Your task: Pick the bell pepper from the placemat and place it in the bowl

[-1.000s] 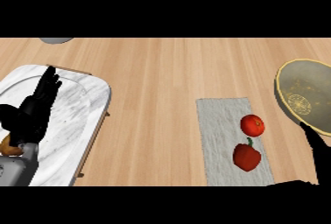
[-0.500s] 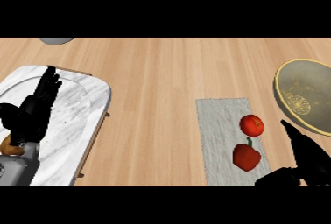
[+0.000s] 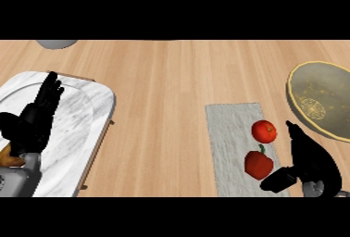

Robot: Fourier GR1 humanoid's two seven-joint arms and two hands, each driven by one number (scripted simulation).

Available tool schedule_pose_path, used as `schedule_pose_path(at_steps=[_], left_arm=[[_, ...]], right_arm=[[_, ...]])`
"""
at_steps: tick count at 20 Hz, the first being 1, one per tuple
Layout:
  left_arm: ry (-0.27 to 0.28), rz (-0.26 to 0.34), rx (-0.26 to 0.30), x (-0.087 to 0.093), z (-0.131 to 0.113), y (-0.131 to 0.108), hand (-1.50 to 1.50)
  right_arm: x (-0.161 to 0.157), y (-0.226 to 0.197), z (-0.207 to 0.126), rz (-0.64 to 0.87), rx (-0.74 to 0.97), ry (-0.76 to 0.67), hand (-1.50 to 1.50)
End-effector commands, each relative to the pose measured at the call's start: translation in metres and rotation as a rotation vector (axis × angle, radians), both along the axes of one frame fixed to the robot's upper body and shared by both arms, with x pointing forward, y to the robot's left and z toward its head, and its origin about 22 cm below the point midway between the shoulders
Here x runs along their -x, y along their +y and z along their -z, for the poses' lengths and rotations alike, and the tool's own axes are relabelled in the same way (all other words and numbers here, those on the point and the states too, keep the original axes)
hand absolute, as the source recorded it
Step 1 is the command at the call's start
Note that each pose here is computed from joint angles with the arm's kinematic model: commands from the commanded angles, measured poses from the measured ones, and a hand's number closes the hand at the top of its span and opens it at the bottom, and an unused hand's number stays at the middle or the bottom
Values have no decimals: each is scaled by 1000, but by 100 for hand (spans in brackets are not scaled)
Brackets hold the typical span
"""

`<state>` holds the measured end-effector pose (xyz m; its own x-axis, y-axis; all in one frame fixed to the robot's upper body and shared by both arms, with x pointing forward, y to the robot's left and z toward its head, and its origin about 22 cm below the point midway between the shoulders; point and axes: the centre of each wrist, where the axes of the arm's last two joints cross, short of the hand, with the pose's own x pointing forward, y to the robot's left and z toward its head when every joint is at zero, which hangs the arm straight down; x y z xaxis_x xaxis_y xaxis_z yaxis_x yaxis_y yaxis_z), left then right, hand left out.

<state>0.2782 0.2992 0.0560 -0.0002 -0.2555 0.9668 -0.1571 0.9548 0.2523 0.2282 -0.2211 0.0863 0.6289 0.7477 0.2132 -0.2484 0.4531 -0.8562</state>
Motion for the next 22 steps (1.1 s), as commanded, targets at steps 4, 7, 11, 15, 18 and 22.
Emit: schedule_pose_path(at_steps=[4,7,11,15,18,22], left_arm=[[-5,-11,-2,1,8,4,0],[0,-16,0,2,-2,17,0],[14,-22,0,-3,-4,15,0],[11,-12,-2,-9,-2,4,0],[2,-13,9,19,3,-7,0],[1,-1,-1,-1,-1,-7,0]], right_arm=[[0,20,19,129,47,190,-150],[-1,29,40,147,26,180,-150],[2,33,34,154,25,158,-150],[-10,29,39,175,35,146,-150],[-18,19,46,175,33,174,-150],[-38,22,53,151,-67,208,150]])
